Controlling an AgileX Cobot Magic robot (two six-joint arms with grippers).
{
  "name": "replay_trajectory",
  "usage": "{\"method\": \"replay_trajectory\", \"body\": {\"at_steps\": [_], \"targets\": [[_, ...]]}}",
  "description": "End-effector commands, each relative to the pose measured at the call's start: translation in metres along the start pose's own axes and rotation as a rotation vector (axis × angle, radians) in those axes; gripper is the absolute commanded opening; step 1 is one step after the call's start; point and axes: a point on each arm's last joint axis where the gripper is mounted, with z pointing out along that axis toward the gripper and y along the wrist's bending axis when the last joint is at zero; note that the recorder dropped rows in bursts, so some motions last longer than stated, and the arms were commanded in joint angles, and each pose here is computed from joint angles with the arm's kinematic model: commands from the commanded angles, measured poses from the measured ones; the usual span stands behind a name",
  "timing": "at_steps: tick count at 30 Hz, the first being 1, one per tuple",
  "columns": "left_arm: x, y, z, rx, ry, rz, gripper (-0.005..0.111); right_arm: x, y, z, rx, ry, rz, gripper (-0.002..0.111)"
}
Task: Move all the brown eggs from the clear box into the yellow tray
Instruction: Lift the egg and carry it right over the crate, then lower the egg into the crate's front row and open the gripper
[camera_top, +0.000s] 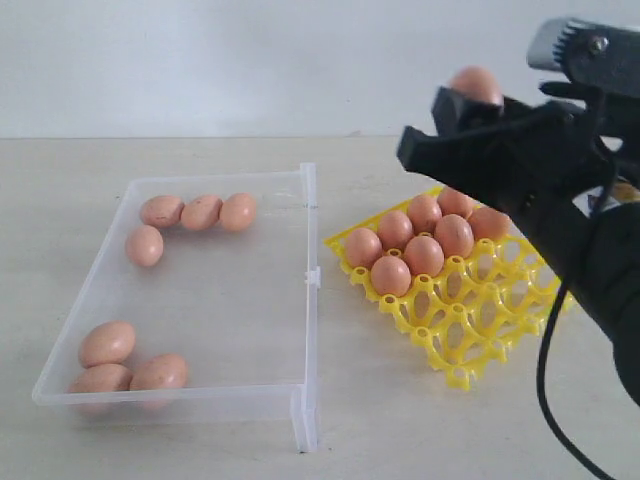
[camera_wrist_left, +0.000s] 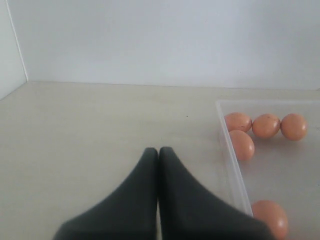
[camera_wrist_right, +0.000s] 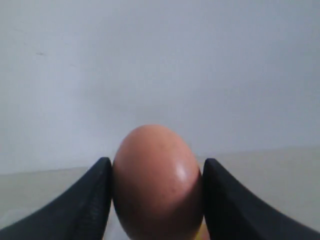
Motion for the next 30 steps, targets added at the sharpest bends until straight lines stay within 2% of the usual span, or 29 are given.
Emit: {"method": "replay_trajectory", "body": {"at_steps": [1,3,4,5,7,8,11,13,17,19,24,30], "targets": [[-0.002,0.000,-0.001,0.005,-0.008,-0.004,-0.004,0.020,-0.023,0.004,-0.014,0.229,-0.007,0.000],[-0.002,0.000,-0.001,0.005,-0.008,-0.004,-0.004,0.026,-0.023,0.007,-0.209,0.330,-0.168,0.000],[-0.002,0.000,-0.001,0.005,-0.008,-0.004,-0.004,0.027,-0.025,0.007,-0.270,0.365,-0.184,0.000],[-0.002,0.000,-0.001,0.005,-0.008,-0.004,-0.004,0.027,-0.027,0.007,-0.376,0.385,-0.269,0.000],[-0.002,0.000,-0.001,0.005,-0.008,-0.004,-0.004,0.024,-0.034,0.008,-0.473,0.435,-0.221,0.000],[-0.002,0.000,-0.001,0.005,-0.008,-0.004,-0.004,0.025,-0.036,0.007,-0.577,0.484,-0.191,0.000],[-0.002,0.000,-0.001,0.005,-0.008,-0.004,-0.004,0.024,-0.056,0.010,-0.745,0.584,-0.133,0.000],[-0.002,0.000,-0.001,0.005,-0.008,-0.004,-0.004,0.026,-0.069,0.017,-0.816,0.605,-0.091,0.000],[-0.002,0.000,-0.001,0.005,-0.008,-0.004,-0.004,0.030,-0.087,0.035,-0.894,0.584,0.048,0.000],[-0.002,0.000,-0.001,0.005,-0.008,-0.004,-0.004,0.039,-0.089,0.042,-0.909,0.606,0.074,0.000],[-0.002,0.000,-0.001,0.005,-0.008,-0.004,-0.004,0.065,-0.099,0.055,-0.866,0.665,0.016,0.000],[-0.002,0.000,-0.001,0.005,-0.008,-0.004,-0.004,0.082,-0.110,0.060,-0.826,0.666,-0.133,0.000]]}}
